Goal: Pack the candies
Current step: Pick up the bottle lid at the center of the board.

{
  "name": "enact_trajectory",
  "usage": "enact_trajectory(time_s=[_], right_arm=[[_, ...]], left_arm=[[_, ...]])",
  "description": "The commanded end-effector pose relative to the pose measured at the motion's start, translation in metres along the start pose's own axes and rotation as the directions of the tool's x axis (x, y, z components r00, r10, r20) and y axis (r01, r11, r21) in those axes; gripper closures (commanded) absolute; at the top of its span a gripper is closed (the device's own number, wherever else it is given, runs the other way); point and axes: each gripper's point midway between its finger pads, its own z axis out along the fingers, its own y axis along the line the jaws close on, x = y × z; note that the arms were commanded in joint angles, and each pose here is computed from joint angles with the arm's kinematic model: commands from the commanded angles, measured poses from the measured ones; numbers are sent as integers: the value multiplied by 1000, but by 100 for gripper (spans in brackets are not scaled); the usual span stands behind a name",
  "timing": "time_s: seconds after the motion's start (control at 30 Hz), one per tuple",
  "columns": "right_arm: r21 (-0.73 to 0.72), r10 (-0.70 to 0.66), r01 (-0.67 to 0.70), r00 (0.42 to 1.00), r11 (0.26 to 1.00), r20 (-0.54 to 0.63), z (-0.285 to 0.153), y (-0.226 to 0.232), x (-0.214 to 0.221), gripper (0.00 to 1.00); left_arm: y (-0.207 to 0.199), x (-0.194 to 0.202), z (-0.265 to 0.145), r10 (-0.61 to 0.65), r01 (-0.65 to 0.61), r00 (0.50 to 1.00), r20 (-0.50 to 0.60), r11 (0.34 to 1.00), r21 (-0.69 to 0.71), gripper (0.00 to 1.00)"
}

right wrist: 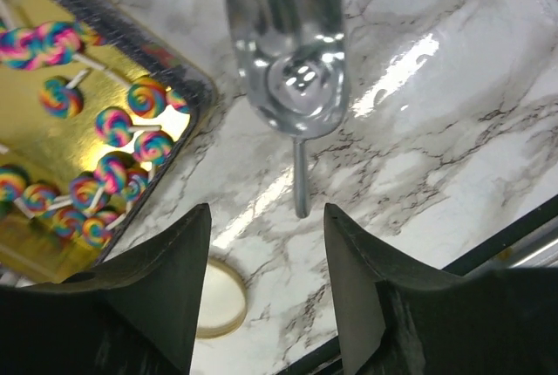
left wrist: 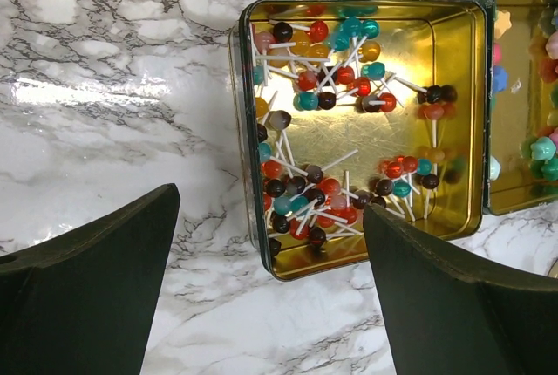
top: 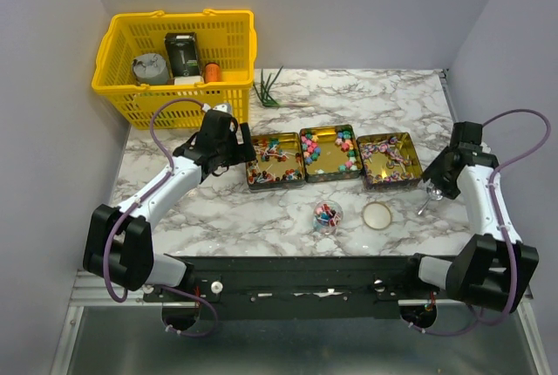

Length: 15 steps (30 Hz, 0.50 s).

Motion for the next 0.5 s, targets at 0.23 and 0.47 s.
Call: enact_trajectory(time_s=[0.23, 0.47], right_arm=[[-269, -276, 277, 960, 922, 42, -61, 77, 66, 39], [-349, -455, 416, 890, 840, -33, -42, 111, 130, 50]], left_arm=[[-7, 0, -5, -16, 15, 1000, 13, 999, 42, 1], [-9, 4, -15, -26, 25, 1000, 8, 997, 71, 1]])
